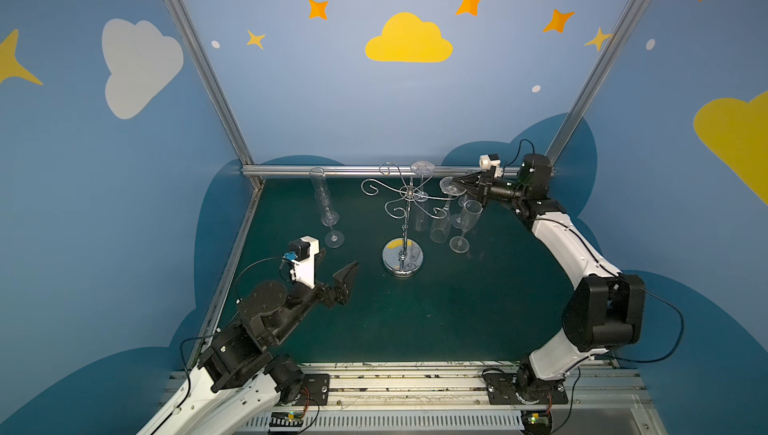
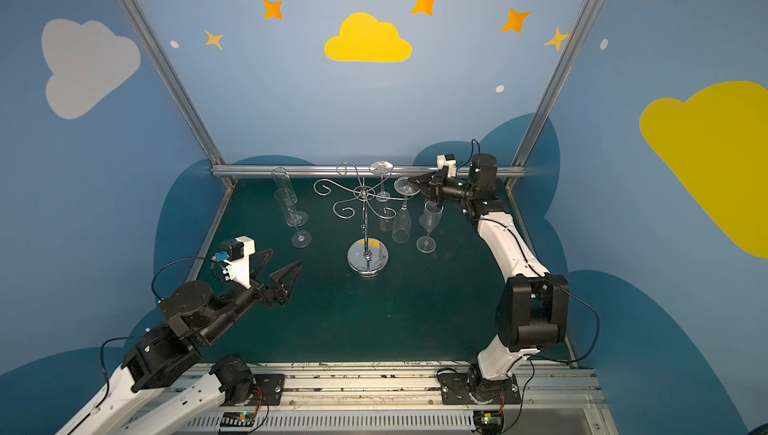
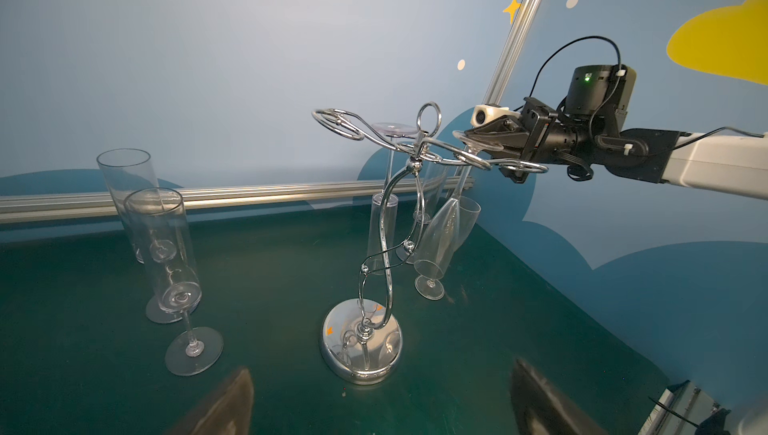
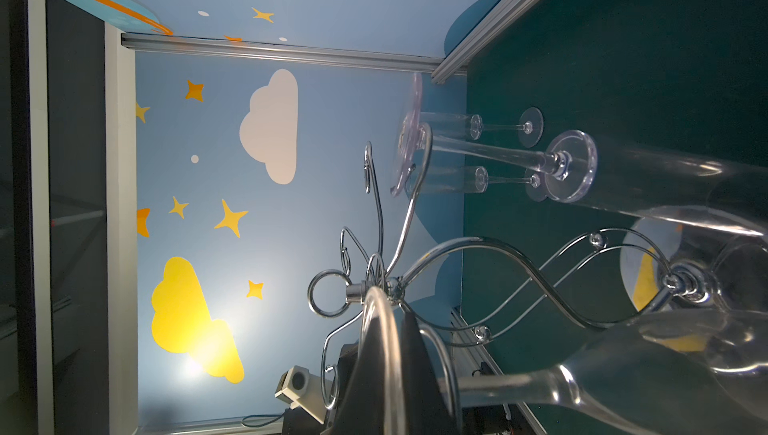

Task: Take the wine glass off the wine glass rack

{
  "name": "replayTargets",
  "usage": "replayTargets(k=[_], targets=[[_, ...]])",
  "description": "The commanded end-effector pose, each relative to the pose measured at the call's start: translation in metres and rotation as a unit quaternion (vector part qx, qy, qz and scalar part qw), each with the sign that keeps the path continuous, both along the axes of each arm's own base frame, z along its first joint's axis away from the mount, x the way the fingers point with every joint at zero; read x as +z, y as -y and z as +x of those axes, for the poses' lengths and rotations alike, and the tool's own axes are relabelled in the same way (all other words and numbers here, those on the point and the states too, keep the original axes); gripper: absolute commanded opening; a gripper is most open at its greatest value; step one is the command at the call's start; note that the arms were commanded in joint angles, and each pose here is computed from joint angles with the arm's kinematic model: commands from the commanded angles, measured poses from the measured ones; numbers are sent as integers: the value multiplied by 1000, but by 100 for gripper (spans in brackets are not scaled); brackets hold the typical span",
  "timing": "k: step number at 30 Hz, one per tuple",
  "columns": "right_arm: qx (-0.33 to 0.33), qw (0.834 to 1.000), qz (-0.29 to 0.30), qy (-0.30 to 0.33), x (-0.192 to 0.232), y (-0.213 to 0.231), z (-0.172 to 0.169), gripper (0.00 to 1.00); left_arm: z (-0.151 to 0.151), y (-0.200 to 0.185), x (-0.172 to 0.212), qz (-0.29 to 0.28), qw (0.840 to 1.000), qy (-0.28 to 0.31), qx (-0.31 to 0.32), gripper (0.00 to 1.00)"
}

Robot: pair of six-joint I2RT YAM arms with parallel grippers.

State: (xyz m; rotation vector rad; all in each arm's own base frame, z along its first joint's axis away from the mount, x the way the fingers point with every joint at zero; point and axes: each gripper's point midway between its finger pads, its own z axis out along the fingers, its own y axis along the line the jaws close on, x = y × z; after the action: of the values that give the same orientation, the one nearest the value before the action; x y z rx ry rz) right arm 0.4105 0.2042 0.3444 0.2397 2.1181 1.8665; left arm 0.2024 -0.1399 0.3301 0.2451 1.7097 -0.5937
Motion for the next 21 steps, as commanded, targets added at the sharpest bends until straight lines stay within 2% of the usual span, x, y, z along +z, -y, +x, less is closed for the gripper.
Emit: replayTargets(k=[1,11,21], targets=[[-3,1000,-2,26,21,5,-17,0,2,-1,-4,2,1000,-3,6,95],[-8,1000,-2,16,24,5,-26,0,4,0,-9,9,1000,-3,8,95],[13,1000,5,24,37,-26,-24,0,4,-6,-10,17,1000,1,19,96]])
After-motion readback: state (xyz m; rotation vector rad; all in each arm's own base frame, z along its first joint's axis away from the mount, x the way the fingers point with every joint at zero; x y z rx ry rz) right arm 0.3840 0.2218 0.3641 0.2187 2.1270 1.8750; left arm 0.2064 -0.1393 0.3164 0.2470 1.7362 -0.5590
